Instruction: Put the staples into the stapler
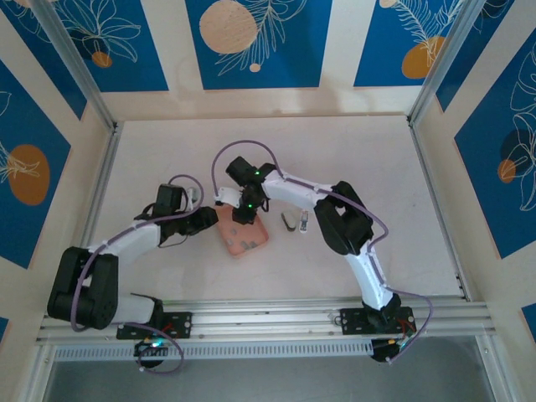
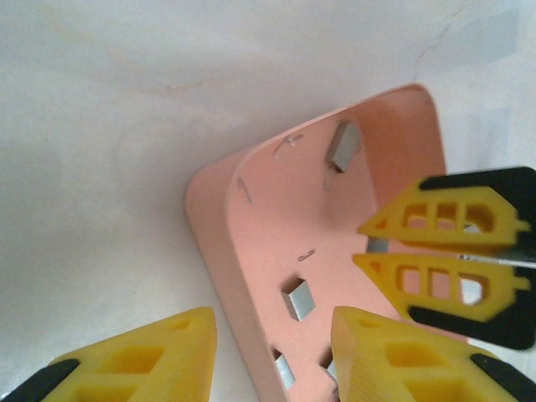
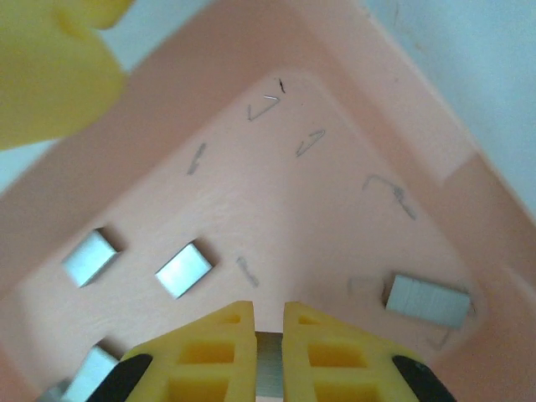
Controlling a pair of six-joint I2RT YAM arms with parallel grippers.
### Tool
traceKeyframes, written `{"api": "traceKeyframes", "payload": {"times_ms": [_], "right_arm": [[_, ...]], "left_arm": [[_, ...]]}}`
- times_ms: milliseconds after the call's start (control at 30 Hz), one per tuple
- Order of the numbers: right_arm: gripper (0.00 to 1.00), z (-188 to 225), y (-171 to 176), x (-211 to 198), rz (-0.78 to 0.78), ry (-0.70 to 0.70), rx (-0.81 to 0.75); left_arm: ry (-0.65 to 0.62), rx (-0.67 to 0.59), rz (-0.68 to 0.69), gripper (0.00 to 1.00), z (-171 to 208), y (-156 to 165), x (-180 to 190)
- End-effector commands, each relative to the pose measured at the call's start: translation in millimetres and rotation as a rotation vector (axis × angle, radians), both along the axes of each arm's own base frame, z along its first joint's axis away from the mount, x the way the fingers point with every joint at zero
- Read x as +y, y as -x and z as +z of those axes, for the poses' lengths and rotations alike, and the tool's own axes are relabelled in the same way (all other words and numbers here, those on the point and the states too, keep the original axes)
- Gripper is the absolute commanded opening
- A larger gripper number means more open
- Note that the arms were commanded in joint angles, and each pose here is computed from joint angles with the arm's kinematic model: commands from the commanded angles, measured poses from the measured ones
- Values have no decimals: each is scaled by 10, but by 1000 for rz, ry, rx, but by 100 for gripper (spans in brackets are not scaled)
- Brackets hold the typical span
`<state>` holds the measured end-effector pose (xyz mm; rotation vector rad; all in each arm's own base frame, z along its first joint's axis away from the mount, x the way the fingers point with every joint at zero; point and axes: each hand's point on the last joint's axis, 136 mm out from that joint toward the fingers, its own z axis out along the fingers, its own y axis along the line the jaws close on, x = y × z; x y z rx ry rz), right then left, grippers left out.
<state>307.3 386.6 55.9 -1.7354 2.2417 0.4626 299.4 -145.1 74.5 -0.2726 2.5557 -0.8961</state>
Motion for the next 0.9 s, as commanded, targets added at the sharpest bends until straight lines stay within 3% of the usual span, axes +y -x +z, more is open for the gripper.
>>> {"api": "traceKeyframes", "payload": {"times_ms": [0, 233, 500, 667, 867], "right_arm": [[13, 415, 43, 16, -87, -112, 18], [13, 673, 99, -362, -351, -195, 64], [12, 715, 408, -1223, -710, -237, 98], [12, 620, 636, -1559, -825, -247, 137], [12, 612, 733, -1605, -862, -260, 191]], "left_arm": [[-31, -45, -18, 40, 184, -44, 22], [-55, -112, -47, 40, 409, -34, -62], [-78, -256, -177, 40, 599, 106, -466], [-91, -266, -207, 41, 541, 125, -604], [-108, -208, -180, 41, 424, 114, -594]]}}
